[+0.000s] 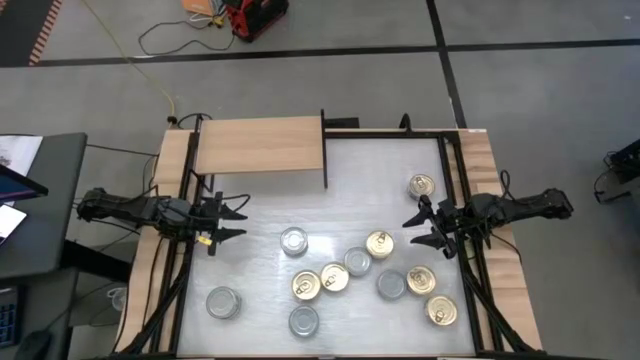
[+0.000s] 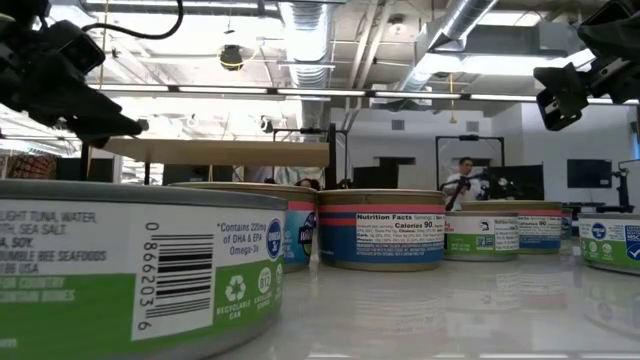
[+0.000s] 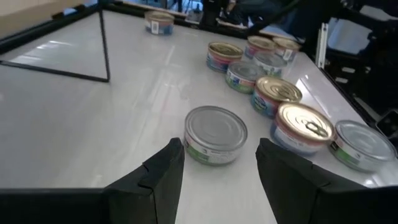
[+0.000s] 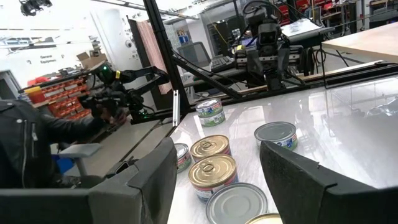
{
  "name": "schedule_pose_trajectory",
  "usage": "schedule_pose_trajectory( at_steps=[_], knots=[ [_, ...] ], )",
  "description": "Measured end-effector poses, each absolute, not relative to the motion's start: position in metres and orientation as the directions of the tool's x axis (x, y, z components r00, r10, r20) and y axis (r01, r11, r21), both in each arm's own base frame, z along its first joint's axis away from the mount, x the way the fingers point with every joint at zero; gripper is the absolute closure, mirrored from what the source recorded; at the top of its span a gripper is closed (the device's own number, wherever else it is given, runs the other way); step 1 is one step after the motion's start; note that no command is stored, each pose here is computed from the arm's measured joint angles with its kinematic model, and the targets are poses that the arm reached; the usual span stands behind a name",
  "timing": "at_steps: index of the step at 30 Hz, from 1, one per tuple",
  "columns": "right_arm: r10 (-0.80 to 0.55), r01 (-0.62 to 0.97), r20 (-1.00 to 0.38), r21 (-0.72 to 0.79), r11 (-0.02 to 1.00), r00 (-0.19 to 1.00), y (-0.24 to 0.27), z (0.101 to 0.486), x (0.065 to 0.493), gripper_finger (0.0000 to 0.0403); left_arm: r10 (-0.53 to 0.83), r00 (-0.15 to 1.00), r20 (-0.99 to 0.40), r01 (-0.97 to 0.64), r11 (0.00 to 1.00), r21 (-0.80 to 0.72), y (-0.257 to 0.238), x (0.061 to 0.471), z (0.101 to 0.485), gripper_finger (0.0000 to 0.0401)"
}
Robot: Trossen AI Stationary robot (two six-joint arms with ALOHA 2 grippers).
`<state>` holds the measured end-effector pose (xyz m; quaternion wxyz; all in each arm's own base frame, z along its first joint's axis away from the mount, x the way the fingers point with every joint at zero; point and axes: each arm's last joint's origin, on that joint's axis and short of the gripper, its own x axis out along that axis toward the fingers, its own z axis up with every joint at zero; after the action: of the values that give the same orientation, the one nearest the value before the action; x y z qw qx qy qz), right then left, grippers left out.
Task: Stack canned seafood by type on shelf
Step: Put the blue-pink tuna can on the shelf
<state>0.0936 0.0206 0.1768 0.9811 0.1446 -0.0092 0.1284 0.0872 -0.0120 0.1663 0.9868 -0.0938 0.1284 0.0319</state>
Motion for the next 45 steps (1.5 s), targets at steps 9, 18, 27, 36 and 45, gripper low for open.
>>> schedule_pose_trajectory(
  at_steps=[9, 18, 27, 36, 45],
  knots=[
    [0.249, -0.255, 0.055, 0.281, 0.925, 0.967, 0.021, 0.177, 0.094, 0.0148, 0.040, 0.968, -0.247, -0.085, 0.981, -0.174, -0.012, 0.087, 0.168, 0.0211],
    [0.249, -0.257, 0.064, 0.281, 0.925, 0.966, 0.021, 0.178, 0.094, 0.0148, 0.067, 0.971, -0.230, -0.117, 0.971, -0.211, -0.011, 0.088, 0.169, 0.0211],
    [0.237, -0.330, 0.305, 0.303, 0.894, 0.923, 0.020, 0.201, 0.089, 0.0148, 0.105, 0.990, -0.095, -0.124, 0.969, -0.214, -0.011, 0.090, 0.182, 0.0211],
    [0.074, -0.185, 0.352, 0.294, 0.938, 0.933, 0.011, 0.206, 0.089, 0.0148, 0.101, 0.995, 0.001, -0.098, 0.971, -0.220, -0.011, 0.091, 0.191, 0.0211],
    [-0.009, -0.012, 0.061, 0.333, 0.943, 0.998, 0.011, 0.210, 0.114, 0.0148, 0.065, 0.991, -0.117, -0.086, 0.979, -0.185, -0.011, 0.088, 0.210, 0.0211]
  ],
)
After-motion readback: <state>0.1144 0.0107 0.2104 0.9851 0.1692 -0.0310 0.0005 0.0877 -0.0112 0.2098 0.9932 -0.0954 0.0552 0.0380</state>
